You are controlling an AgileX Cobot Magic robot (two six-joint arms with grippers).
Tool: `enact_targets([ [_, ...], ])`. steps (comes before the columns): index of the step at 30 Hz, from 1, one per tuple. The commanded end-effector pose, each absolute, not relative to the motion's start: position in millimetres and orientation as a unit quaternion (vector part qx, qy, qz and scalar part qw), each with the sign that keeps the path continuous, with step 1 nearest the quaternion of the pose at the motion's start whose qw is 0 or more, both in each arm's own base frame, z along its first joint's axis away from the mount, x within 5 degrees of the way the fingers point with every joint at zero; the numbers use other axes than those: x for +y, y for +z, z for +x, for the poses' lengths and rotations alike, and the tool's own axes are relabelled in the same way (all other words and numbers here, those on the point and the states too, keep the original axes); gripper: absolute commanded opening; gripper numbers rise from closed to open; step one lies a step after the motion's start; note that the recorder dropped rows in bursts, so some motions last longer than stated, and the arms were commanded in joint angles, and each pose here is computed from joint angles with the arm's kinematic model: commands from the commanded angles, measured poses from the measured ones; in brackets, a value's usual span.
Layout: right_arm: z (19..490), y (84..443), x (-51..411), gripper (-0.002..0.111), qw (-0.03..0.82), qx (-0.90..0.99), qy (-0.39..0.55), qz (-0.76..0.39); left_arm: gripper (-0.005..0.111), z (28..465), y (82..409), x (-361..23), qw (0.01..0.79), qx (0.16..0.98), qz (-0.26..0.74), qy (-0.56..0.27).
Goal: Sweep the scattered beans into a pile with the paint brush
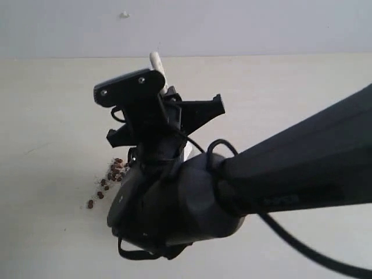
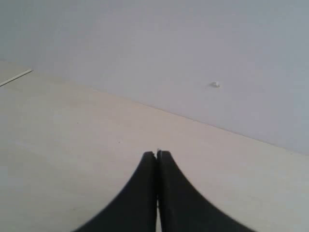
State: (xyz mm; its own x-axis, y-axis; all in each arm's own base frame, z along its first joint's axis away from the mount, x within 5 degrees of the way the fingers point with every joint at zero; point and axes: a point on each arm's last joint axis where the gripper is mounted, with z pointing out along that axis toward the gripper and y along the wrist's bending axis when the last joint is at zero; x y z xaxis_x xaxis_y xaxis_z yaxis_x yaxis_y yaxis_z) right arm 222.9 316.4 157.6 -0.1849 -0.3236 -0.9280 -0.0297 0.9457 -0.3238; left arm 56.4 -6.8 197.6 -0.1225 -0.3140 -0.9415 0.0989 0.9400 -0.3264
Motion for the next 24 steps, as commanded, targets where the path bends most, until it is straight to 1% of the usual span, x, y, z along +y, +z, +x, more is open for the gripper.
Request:
enact_targets([
  [1, 220, 140, 319, 0.0, 0.627, 0.756, -0.133, -0.132, 0.0, 56, 198, -7, 0.662, 0.73, -0.069, -0.156],
  [7, 220, 132, 319, 0.0, 0.623, 0.757, -0.141, -0.14, 0.0, 56, 198, -7, 0.662, 0.73, -0.069, -0.156],
  [16, 222, 145, 318, 0.0, 0.625, 0.75, -0.154, -0.152, 0.0, 56, 198, -7, 0.662, 0.73, -0.069, -0.156],
  [24, 243, 148, 302, 0.0, 0.621, 0.755, -0.171, -0.122, 0.0, 56, 198, -7, 0.662, 0.73, -0.069, -0.156],
])
